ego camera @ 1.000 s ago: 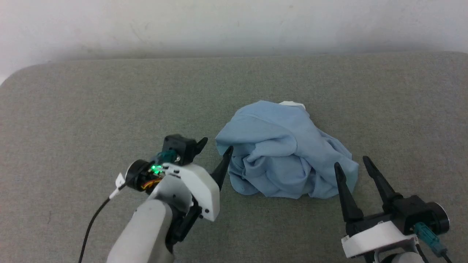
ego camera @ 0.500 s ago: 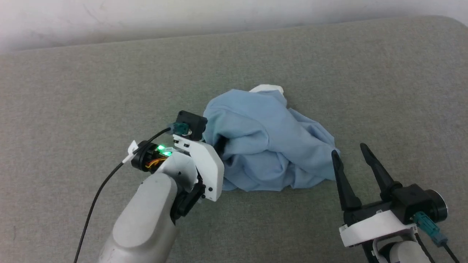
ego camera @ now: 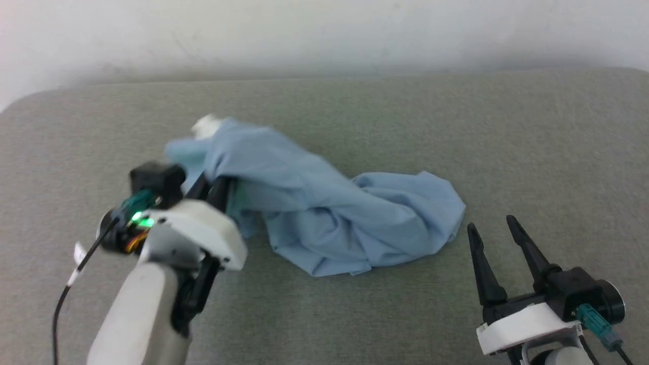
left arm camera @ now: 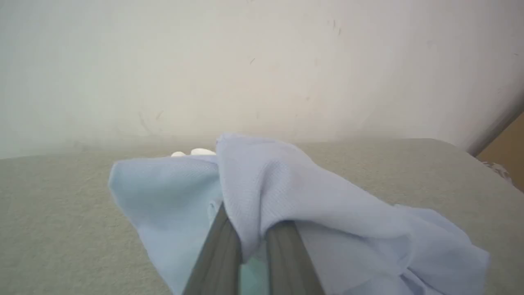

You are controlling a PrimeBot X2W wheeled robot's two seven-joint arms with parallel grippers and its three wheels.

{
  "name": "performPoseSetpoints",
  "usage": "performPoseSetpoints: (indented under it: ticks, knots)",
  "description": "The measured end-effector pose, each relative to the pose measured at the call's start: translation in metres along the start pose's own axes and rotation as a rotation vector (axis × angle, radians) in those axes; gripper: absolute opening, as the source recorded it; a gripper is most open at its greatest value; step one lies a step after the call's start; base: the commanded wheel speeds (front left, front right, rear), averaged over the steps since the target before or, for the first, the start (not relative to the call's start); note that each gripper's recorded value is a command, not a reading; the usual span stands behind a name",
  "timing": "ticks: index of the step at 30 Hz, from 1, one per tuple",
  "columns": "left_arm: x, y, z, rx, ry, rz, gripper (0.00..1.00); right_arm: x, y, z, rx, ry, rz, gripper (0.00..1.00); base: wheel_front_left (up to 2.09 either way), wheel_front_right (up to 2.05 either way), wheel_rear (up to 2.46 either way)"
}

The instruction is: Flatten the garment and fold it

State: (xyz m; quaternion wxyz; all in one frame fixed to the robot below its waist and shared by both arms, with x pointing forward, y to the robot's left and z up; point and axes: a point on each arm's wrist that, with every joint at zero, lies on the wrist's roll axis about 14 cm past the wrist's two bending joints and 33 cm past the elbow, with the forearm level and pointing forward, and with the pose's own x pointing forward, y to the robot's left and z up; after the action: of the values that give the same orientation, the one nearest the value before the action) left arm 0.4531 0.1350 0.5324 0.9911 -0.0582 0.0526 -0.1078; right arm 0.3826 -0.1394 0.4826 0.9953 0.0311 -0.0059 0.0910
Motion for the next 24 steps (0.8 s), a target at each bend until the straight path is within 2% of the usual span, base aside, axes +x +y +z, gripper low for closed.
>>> performPoseSetpoints:
  ticks: [5,8,9,10,17,24]
  knots:
    - [-0.052,0.043,-0.045,0.006,0.169,0.146,0.00,0.004,0.016,0.004,0.003,-0.013,0.049,1.00,0.00,0.00,0.00]
    - [-0.086,0.047,-0.090,-0.028,0.339,0.187,0.00,0.005,0.021,0.004,0.003,-0.011,0.066,1.00,0.00,0.00,0.00]
    - [-0.093,0.045,-0.099,-0.042,0.367,0.190,0.21,0.005,0.023,0.004,0.003,-0.010,0.071,1.00,0.00,0.00,0.00]
    - [-0.099,0.042,-0.104,-0.047,0.378,0.190,1.00,0.005,0.024,0.003,0.003,-0.009,0.074,1.00,0.00,0.00,0.00]
    - [-0.097,0.034,-0.063,-0.080,0.134,0.194,1.00,0.005,0.025,0.007,-0.005,-0.018,0.077,1.00,0.00,0.00,0.00]
    - [-0.112,0.049,0.000,0.016,-0.204,0.255,1.00,0.008,0.032,0.015,-0.032,-0.039,0.102,1.00,0.00,0.00,0.00]
